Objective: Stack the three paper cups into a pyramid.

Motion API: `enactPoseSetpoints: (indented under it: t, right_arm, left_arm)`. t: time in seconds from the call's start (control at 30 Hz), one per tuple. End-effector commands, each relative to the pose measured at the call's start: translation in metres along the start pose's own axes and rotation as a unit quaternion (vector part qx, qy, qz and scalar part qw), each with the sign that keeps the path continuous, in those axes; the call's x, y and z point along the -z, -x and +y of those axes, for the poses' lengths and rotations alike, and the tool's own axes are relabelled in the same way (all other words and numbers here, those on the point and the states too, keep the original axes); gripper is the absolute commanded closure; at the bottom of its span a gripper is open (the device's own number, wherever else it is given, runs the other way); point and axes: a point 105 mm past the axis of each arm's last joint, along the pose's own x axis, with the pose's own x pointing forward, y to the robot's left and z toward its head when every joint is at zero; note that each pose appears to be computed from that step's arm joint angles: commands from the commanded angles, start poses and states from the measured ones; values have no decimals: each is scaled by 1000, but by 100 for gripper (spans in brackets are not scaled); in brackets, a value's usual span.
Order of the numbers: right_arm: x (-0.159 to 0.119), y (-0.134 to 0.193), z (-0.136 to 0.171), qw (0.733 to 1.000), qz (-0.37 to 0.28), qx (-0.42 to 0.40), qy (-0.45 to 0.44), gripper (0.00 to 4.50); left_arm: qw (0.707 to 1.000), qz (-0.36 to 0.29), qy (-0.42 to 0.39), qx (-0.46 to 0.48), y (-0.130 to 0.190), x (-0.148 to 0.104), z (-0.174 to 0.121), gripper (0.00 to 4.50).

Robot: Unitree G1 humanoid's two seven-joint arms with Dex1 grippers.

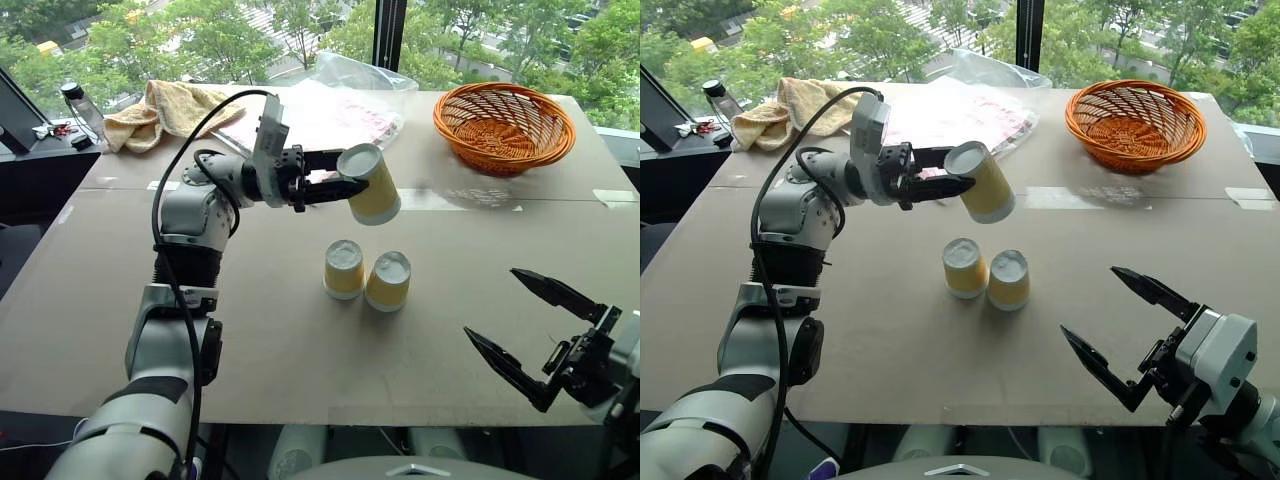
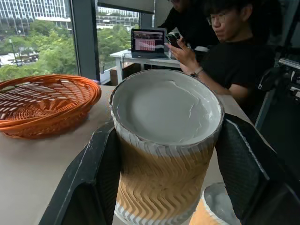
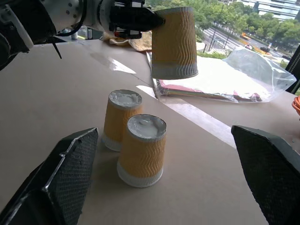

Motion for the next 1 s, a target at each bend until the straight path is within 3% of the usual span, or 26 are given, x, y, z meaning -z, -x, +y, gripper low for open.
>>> enactPoseSetpoints:
  t: [0.03,0.43,0.47,0.57,0.6,0.8,1.0]
  right_arm:
    - [-9,0,4,1000,-12,-13,18,0]
    - [-7,-2,7,1000,-11,-19,15,0]
    - [-7,-2,7,1000,-12,-19,15,0]
    - [-7,-2,6,1000,-12,-19,15,0]
    - [-6,-3,6,1000,-12,-19,15,0]
    - [0,-4,1,1000,-2,-16,18,0]
    - [25,-3,-16,1000,19,-4,8,0]
  left_arm:
    - [999,10,-22,31,-13,-6,-18,214]
    - [995,96,-28,31,-5,17,-30,214]
    - [994,101,-32,28,-4,17,-29,113]
    - [994,101,-37,21,-4,17,-28,14]
    - [995,86,-45,8,-5,10,-25,3]
    - [997,2,-31,-64,22,-22,-19,3]
    - [977,-8,59,-205,94,19,-31,3]
